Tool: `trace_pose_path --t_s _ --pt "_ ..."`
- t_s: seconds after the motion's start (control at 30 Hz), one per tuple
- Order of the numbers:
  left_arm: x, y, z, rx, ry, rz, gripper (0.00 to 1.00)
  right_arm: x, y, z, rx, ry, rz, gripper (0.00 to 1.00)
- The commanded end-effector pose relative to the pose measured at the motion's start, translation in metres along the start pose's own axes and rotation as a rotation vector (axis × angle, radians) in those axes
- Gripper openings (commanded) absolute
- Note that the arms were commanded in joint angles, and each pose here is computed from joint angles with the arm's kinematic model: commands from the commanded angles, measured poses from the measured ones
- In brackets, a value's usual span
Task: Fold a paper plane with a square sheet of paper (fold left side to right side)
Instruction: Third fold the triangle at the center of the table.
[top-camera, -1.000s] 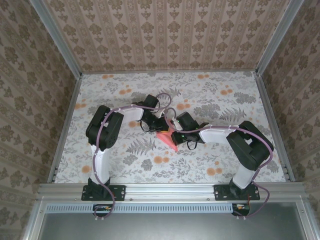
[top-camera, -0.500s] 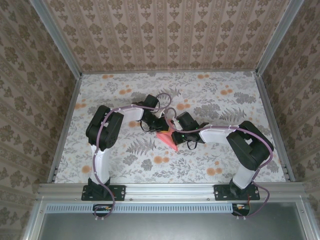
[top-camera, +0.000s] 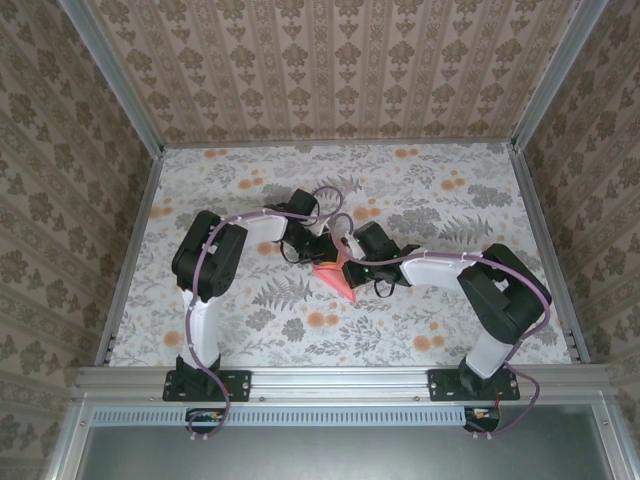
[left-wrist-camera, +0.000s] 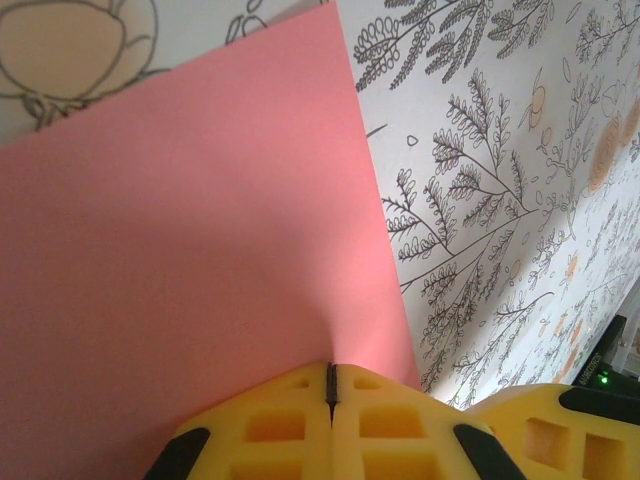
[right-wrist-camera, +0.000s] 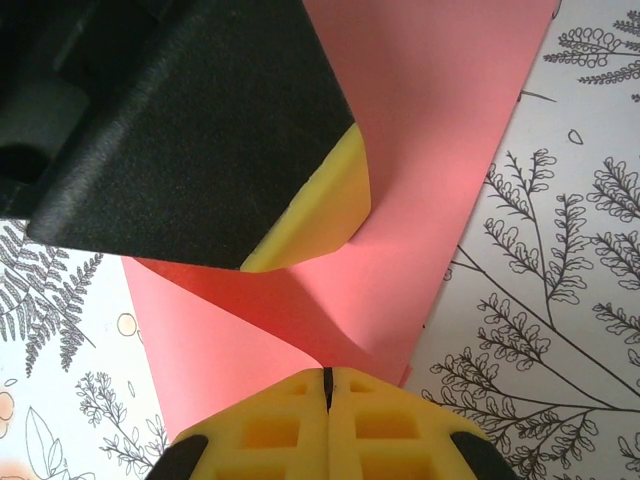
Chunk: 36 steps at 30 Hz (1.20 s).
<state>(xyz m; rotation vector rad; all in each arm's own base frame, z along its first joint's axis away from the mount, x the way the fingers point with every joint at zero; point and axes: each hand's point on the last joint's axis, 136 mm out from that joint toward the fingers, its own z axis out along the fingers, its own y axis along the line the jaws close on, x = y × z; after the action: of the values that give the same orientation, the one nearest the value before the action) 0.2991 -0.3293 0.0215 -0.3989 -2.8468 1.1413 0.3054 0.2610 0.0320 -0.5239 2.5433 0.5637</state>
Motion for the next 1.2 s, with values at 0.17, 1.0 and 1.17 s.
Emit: trace_pose_path --t_s 0.17,1.0,1.17 --pt "0.009 0.017 0.016 -0.055 0.035 -0.017 0.02 -0.005 -0.005 0.001 0.026 0.000 -0.014 0.00" --pt "0.010 0.017 0.017 -0.057 0.038 -0.016 0.02 -0.005 -0.011 0.007 0.056 0.006 -0.004 0.00" --pt "0.009 0.016 0.016 -0.056 0.036 -0.015 0.02 -0.002 -0.011 0.010 0.051 0.024 -0.005 0.00"
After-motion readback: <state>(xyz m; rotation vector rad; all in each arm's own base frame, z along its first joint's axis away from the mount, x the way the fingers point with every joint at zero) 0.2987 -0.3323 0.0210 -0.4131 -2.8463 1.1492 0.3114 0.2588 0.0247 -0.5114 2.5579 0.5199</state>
